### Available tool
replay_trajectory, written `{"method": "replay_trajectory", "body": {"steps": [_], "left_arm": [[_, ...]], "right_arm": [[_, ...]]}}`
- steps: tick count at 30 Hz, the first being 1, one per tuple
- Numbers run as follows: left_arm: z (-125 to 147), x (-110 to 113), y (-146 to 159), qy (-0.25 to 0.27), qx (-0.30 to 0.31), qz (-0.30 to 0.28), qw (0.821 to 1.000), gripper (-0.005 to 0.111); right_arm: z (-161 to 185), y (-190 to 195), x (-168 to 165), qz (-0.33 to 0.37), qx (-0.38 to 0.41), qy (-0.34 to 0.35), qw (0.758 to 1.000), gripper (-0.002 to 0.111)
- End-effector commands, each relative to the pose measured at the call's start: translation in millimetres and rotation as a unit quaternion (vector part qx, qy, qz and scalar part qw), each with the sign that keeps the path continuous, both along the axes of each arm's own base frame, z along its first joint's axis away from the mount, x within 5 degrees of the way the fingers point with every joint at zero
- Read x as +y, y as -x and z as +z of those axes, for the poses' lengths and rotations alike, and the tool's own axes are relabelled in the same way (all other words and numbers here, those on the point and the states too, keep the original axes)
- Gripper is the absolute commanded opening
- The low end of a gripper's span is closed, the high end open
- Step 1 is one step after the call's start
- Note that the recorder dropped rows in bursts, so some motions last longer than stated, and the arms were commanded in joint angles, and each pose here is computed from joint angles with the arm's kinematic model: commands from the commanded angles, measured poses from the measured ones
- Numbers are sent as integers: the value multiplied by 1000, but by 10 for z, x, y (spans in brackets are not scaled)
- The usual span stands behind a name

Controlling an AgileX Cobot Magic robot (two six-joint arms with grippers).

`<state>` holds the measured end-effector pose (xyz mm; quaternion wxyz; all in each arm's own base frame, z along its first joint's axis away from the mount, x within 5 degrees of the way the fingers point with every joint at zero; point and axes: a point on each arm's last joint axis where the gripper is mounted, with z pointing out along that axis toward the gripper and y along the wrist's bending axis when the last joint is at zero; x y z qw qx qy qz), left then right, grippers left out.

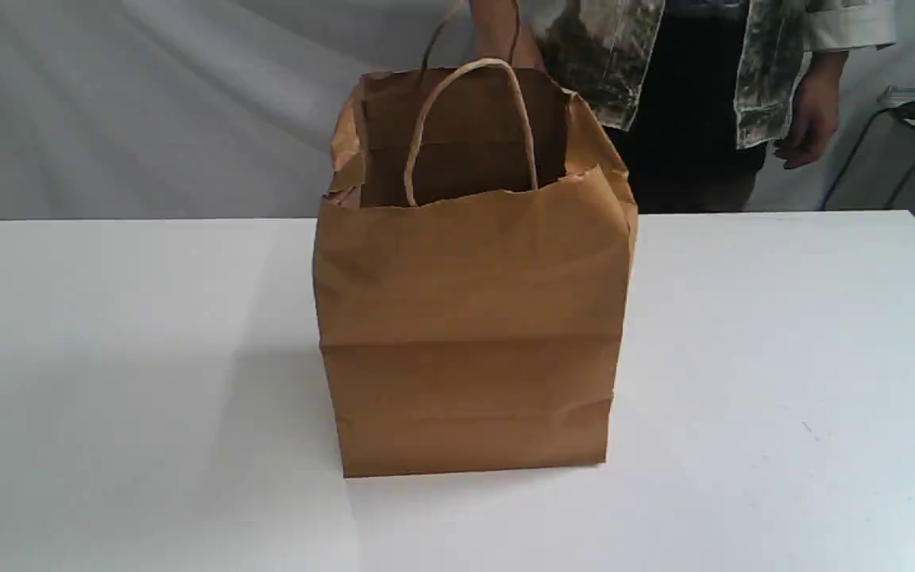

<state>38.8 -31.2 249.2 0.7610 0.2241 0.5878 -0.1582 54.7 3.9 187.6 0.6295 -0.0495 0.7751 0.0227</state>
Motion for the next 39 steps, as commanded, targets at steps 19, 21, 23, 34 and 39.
{"method": "replay_trajectory", "body": {"steps": [19, 21, 23, 34, 39], "left_arm": [[-10, 1, 0, 7, 5, -2, 1000, 64], [-10, 1, 0, 7, 5, -2, 1000, 64], [-10, 1, 0, 7, 5, -2, 1000, 64], [-10, 1, 0, 7, 5, -2, 1000, 64], [-10, 1, 0, 7, 5, -2, 1000, 64]], "right_arm": [[12, -3, -14, -9, -13, -1, 1000, 47], [12, -3, -14, -9, -13, -1, 1000, 47], [12, -3, -14, -9, -13, -1, 1000, 47], [12, -3, -14, -9, -13, 0, 1000, 47], [12, -3, -14, -9, -13, 0, 1000, 47]]}}
